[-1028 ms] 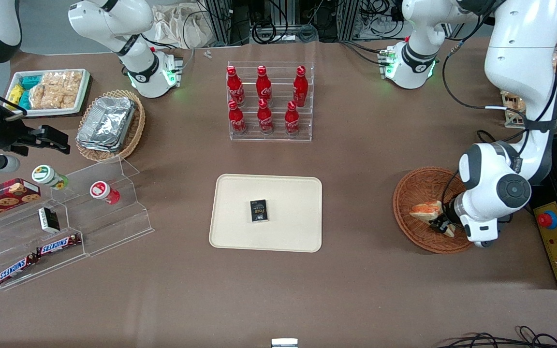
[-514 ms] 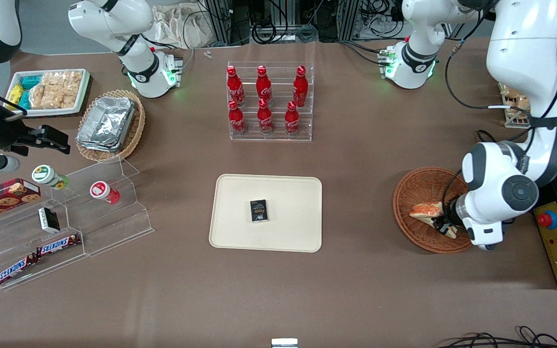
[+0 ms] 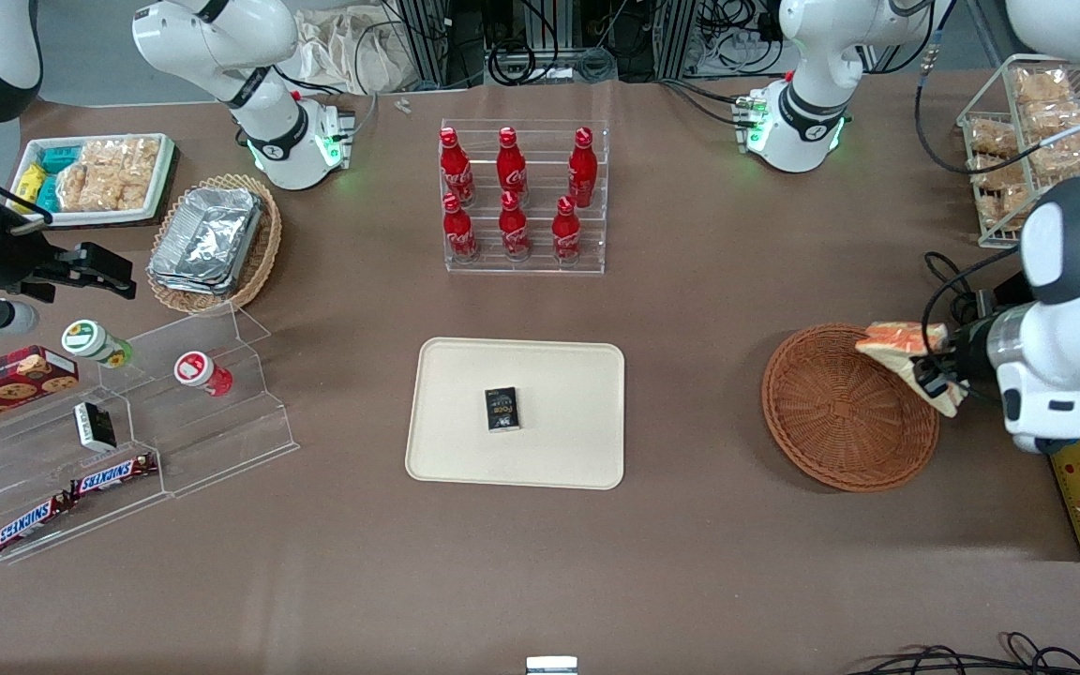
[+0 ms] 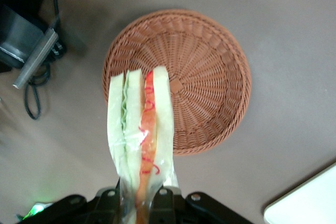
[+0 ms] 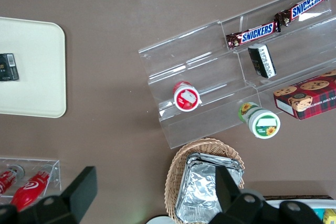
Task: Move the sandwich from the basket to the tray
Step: 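Lift the sandwich out of the basket with the left gripper, then carry the sandwich over to the cream tray with the left gripper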
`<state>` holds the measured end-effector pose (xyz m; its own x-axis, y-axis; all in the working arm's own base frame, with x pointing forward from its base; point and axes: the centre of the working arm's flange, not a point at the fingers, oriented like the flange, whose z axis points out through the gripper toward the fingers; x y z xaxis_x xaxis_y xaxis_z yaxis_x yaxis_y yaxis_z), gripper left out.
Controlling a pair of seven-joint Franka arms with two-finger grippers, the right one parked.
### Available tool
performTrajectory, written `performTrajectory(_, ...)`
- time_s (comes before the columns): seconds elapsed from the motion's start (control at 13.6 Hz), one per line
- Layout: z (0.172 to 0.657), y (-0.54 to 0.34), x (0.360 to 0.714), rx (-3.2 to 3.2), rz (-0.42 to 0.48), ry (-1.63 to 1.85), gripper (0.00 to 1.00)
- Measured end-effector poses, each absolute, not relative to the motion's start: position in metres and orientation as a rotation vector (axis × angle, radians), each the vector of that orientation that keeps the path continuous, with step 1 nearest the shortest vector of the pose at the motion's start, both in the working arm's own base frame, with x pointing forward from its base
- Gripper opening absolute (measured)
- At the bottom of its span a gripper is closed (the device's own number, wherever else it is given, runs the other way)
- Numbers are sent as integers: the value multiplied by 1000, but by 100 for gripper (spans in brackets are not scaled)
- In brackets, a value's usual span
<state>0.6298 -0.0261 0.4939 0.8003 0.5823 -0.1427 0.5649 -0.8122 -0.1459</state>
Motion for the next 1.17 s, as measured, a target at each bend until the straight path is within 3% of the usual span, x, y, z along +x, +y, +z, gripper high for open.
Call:
performTrajectory(0.29, 517, -38, 619, -2968, 271, -721, 19)
performTrajectory(0.73, 501, -134, 609, -3049, 332, -458, 19)
performTrajectory(0.95, 499, -191, 599, -3106, 320, -309, 19)
performTrajectory(1.17, 468, -242, 595, -3153, 329, -180, 16)
